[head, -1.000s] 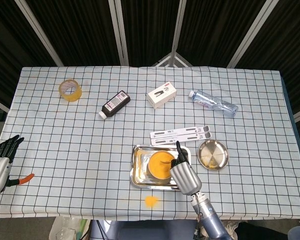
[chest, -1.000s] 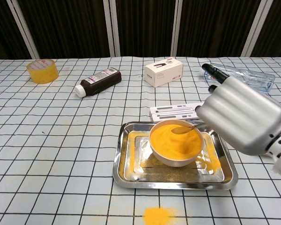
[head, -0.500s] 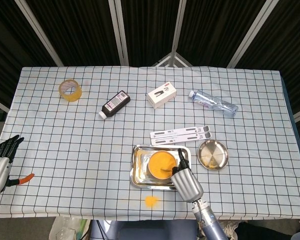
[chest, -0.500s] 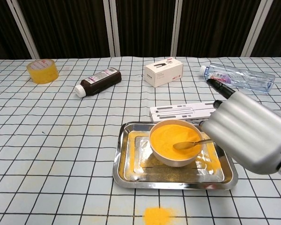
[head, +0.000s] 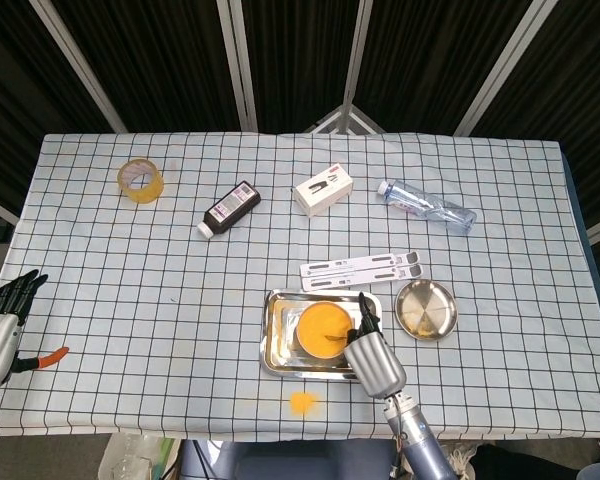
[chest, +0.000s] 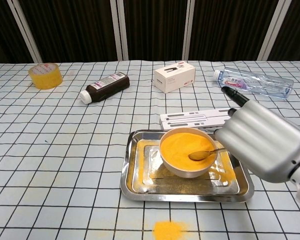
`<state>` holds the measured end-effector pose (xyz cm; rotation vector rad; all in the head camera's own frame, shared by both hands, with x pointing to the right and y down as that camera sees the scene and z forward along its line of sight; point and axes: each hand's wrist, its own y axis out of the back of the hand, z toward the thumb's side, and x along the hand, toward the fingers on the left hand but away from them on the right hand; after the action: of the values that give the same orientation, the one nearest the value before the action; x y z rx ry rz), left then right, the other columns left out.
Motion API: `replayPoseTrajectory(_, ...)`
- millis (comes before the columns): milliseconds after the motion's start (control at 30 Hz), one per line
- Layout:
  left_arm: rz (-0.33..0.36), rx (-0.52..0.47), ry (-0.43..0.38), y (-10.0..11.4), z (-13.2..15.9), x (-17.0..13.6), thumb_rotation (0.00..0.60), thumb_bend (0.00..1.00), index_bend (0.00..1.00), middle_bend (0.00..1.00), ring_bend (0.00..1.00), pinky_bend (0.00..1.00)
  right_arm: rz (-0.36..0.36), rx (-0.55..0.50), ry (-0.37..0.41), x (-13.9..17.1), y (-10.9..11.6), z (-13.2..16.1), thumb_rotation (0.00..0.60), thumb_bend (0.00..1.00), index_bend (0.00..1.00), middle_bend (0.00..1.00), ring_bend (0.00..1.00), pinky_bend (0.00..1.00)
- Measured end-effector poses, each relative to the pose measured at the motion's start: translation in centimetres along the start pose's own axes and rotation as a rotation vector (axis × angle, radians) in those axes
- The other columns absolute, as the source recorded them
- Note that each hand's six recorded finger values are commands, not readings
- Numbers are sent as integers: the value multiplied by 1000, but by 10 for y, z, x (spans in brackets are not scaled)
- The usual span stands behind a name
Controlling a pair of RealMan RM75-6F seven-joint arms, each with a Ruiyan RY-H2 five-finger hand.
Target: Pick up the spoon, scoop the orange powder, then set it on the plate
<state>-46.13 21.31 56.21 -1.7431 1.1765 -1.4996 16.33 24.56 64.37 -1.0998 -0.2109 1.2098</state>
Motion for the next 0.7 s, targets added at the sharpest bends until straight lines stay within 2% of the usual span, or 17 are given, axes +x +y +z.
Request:
replayPoseTrajectory(367,0,-2,0,0,0,0,600,0,0,0,0,0,-4,-6,-49,-8,1,-15,600,674,879,801,420,0)
replayPoseTrajectory(700,-5,-1,0,-1,0,0,600,0,0,0,0,0,-7,-64,-23,1,11,-14,600,675,879,801,420,0)
